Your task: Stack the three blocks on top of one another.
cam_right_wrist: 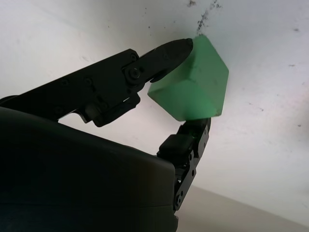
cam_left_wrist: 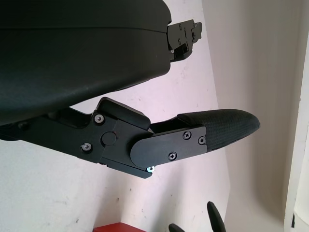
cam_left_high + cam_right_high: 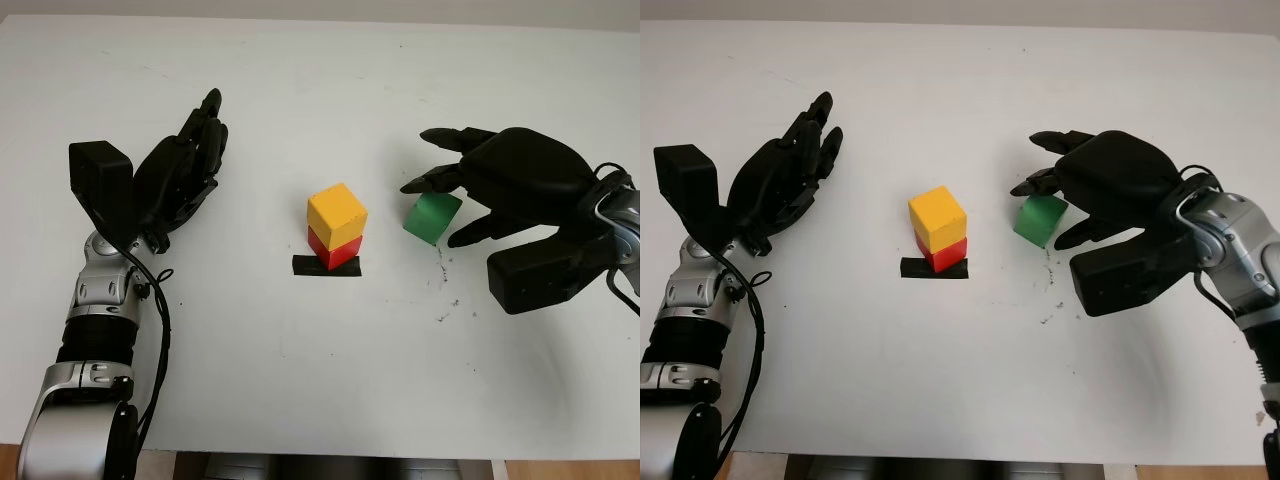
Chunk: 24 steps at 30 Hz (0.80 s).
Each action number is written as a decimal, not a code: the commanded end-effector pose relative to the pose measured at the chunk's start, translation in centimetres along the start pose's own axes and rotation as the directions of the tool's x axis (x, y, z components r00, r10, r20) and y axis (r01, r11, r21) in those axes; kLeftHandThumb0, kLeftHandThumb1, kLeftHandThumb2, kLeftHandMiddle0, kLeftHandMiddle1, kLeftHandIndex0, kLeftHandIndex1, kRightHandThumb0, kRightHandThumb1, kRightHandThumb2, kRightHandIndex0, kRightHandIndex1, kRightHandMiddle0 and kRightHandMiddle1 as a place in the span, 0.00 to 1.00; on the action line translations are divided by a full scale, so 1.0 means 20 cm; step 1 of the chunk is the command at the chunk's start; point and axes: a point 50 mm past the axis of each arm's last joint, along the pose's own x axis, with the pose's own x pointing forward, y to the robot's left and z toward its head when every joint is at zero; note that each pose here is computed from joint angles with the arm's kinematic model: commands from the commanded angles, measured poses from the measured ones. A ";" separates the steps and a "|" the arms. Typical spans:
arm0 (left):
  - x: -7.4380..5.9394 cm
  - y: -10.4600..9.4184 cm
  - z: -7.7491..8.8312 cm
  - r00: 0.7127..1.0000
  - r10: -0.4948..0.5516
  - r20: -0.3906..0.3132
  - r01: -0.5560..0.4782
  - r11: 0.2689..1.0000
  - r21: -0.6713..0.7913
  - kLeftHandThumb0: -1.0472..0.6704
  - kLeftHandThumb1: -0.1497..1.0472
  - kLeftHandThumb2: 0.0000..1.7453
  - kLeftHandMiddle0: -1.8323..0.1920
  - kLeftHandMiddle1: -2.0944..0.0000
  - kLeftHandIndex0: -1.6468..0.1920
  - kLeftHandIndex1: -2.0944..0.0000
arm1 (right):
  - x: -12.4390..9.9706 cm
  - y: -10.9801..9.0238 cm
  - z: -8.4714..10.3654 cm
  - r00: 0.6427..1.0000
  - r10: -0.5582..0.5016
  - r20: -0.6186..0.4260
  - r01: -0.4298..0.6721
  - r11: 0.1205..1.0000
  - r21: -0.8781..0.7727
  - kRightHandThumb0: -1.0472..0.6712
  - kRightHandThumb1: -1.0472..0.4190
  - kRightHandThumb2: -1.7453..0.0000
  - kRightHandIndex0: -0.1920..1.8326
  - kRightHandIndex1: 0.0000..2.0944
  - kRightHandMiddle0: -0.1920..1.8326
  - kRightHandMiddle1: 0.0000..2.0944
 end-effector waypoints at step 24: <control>0.00 -0.01 0.00 1.000 -0.024 -0.012 0.024 0.999 0.029 0.13 1.00 0.37 1.00 1.00 1.00 1.00 | -0.03 -0.05 -0.06 0.993 -0.027 -0.113 0.028 1.000 0.012 0.41 0.12 0.97 0.30 0.03 0.39 0.51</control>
